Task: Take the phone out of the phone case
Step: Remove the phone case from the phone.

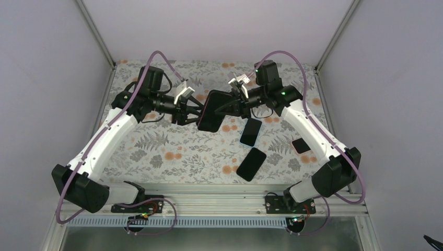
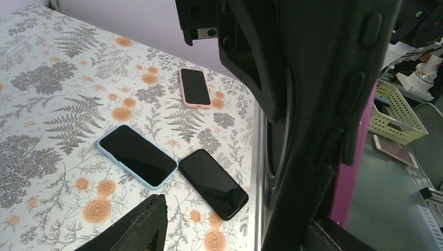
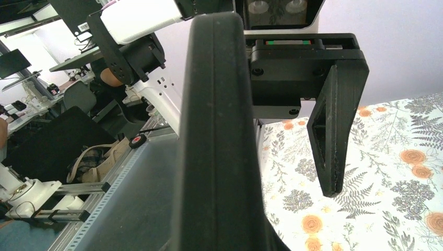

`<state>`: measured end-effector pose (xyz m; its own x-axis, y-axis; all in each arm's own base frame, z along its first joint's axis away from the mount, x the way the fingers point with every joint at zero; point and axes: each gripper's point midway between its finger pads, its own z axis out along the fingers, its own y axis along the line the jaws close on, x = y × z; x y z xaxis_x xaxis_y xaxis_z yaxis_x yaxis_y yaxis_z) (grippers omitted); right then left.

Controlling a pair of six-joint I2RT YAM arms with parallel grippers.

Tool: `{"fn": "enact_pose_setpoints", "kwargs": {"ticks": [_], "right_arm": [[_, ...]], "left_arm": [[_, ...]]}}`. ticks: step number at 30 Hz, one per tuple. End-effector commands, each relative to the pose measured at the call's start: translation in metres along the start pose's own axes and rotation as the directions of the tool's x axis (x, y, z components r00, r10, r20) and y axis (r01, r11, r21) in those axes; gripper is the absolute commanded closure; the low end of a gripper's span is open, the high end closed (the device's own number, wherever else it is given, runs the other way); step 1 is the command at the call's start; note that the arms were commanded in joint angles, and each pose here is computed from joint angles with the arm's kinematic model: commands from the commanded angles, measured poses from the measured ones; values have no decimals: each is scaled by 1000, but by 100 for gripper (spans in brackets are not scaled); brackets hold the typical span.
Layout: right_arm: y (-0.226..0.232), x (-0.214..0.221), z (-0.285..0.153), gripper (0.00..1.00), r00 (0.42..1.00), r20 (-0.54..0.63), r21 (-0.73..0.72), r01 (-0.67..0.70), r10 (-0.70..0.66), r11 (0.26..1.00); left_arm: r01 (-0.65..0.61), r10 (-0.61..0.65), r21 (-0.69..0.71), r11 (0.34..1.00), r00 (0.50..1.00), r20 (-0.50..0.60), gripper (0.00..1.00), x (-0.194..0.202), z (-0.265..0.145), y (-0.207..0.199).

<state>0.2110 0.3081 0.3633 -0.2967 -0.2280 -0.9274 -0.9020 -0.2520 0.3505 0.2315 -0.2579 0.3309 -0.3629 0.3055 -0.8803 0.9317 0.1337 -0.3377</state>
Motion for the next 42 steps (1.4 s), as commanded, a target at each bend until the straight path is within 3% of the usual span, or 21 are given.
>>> {"fn": "enact_pose_setpoints", "kwargs": {"ticks": [1, 9, 28, 33, 42], "right_arm": [[39, 22, 42, 96, 997, -68, -178, -45, 33, 983], [33, 25, 48, 96, 996, -82, -181, -60, 45, 982], [21, 29, 64, 96, 992, -110, -175, -83, 65, 981], [17, 28, 62, 96, 991, -112, -144, -83, 68, 986], [-9, -2, 37, 95, 997, -73, -8, -38, 37, 999]], "left_arm": [[-181, 180, 1, 983, 978, 101, 45, -50, 4, -8], [-167, 152, 131, 977, 982, 112, 50, -47, 18, -31], [-86, 67, 175, 981, 992, 109, 60, -36, 32, -28], [-52, 38, 150, 987, 995, 95, 72, -24, 34, -21], [54, -76, 145, 988, 985, 154, 85, -18, 9, -1]]}}
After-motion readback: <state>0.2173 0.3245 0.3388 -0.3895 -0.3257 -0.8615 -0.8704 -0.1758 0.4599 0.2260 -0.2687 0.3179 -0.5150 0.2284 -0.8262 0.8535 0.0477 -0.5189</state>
